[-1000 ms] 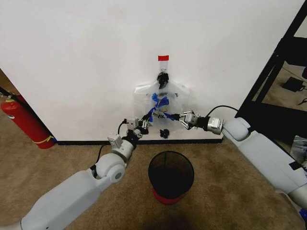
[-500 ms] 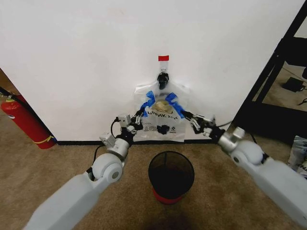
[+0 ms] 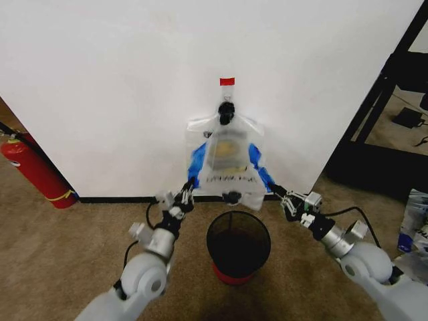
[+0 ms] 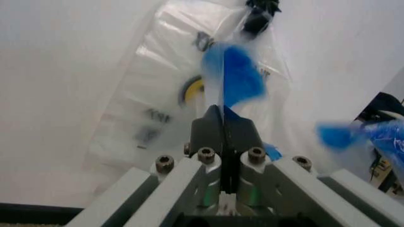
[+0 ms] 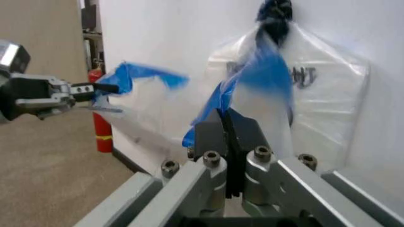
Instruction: Pick up the garbage bag from the wall and place it over the trash bin.
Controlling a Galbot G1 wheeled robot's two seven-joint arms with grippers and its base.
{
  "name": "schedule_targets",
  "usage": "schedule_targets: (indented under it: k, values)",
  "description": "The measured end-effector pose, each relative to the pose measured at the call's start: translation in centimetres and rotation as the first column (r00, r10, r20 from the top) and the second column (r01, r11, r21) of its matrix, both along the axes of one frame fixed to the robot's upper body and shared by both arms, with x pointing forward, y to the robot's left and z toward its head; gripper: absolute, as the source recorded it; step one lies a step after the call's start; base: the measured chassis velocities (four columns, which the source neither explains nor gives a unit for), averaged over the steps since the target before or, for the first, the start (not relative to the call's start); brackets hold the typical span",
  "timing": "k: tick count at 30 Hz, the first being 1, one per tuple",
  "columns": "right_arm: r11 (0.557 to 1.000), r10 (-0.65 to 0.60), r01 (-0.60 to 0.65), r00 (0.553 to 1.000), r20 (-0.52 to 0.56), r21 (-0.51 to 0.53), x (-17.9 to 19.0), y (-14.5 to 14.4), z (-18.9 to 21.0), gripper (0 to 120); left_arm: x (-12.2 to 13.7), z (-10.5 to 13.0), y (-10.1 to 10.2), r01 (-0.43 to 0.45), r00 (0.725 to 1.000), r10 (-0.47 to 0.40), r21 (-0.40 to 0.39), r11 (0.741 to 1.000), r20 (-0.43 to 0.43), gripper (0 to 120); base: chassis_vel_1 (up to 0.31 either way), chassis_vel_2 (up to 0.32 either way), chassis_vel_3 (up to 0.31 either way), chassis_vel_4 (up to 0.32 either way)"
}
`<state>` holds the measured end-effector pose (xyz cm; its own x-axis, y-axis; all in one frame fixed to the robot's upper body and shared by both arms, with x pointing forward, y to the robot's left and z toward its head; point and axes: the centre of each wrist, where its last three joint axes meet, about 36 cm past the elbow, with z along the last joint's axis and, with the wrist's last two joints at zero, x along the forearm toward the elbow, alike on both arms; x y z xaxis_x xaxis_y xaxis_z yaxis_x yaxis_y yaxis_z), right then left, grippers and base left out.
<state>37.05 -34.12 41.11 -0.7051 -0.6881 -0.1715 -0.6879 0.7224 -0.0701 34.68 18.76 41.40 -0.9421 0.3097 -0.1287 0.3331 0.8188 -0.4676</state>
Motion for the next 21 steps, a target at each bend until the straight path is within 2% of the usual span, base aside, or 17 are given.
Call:
schedule_targets:
  k: [7, 13, 21]
  values:
    - [0.999, 0.028, -0.029, 0.995, 0.092, 0.018, -1.5, 0.0, 2.5, 0, -1.4, 2.2, -0.1, 0.013, 0.999, -0.011, -0.028, 1.000, 0.046, 0, 0.000, 0.000, 0.000, 0.000]
    - [0.996, 0.090, -0.093, 0.974, 0.208, 0.008, -3.0, 1.2, 6.0, 0, -3.3, 5.9, 0.5, -0.003, 0.988, 0.014, -0.065, 0.998, 0.157, 0, 0.000, 0.000, 0.000, 0.000]
    - [0.995, 0.097, -0.103, 0.959, 0.267, 0.007, -4.3, 2.2, 7.4, 0, -5.0, 7.8, 0.4, -0.023, 0.977, 0.046, -0.111, 0.994, 0.209, 0, 0.000, 0.000, 0.000, 0.000]
